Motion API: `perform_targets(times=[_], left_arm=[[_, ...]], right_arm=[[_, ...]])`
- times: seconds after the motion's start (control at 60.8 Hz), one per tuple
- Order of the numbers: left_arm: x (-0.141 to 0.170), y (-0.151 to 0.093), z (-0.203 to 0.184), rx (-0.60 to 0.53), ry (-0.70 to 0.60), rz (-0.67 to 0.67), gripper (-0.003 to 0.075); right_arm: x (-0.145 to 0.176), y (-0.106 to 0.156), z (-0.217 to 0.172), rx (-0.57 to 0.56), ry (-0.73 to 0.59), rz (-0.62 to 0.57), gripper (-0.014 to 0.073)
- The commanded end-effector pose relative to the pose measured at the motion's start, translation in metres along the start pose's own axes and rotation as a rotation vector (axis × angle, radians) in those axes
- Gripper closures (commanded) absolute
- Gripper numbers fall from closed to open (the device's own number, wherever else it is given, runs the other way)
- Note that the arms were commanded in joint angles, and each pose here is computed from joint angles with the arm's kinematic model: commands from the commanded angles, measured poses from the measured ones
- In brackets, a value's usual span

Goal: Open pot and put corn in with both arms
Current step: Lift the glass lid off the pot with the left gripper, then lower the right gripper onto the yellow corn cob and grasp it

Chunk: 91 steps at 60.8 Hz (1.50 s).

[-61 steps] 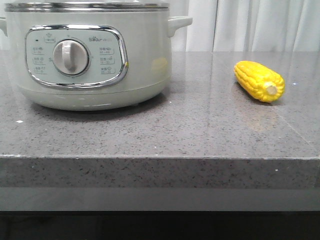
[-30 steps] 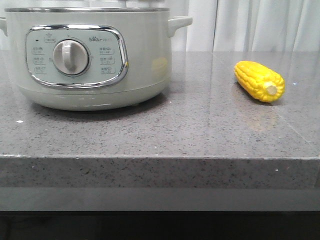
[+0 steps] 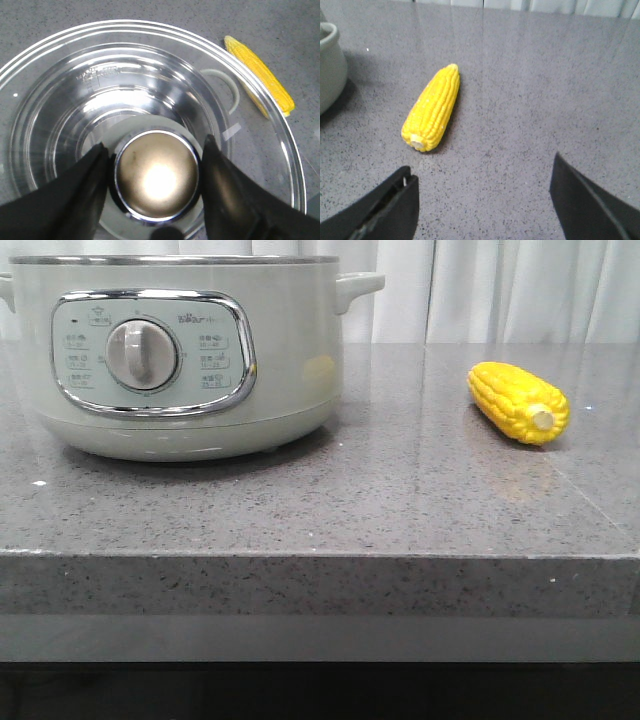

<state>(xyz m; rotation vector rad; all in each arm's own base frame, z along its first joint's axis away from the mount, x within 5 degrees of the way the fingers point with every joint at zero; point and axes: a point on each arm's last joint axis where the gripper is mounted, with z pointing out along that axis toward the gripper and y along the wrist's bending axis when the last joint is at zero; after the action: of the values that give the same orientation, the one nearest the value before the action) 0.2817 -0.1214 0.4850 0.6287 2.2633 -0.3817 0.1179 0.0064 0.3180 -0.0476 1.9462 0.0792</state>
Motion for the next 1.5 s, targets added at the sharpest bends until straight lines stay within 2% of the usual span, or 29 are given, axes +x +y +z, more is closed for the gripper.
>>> perform_targets(times=[0.0,0.197,0.493,0.625,0.772,1.019,1.2,1.298,1.397,1.479], left_arm=[[0.003,-0.016,-0.051,0.009,-0.222,0.017,0.0511],[0.056,-0.028,-0.086,-0.006,-0.285,0.009,0.0511],[0.155,-0.043,-0.113,-0.021,-0.347,-0.007,0.0511],[0.199,-0.049,-0.120,-0.020,-0.366,-0.011,0.0511],[0.232,-0.055,-0.129,-0.022,-0.404,0.000,0.0511],[0.263,-0.062,-0.146,-0.027,-0.498,0.022,0.0511],[0.266,-0.062,-0.149,-0.028,-0.513,0.025,0.0511],[0.266,-0.062,-0.149,-0.028,-0.513,0.025,0.0511],[0.266,-0.062,-0.149,-0.028,-0.513,0.025,0.0511],[0.266,-0.062,-0.149,-0.028,-0.513,0.025,0.0511]], right_arm=[[-0.018,-0.001,0.003,0.013,-0.086,-0.001,0.0034],[-0.023,-0.003,0.021,0.009,-0.014,0.004,0.0034],[-0.056,-0.003,0.065,-0.027,0.136,0.022,0.0034],[-0.070,0.007,0.094,-0.081,0.188,0.010,0.0034],[-0.084,0.025,0.133,-0.156,0.223,0.034,0.0034],[-0.087,0.041,0.208,-0.216,0.330,0.133,0.0034],[-0.077,0.042,0.248,-0.213,0.400,0.142,0.0034],[-0.070,0.043,0.257,-0.218,0.439,0.142,0.0039],[-0.068,0.043,0.260,-0.218,0.449,0.142,0.0085],[-0.068,0.043,0.260,-0.218,0.449,0.143,0.0171]])
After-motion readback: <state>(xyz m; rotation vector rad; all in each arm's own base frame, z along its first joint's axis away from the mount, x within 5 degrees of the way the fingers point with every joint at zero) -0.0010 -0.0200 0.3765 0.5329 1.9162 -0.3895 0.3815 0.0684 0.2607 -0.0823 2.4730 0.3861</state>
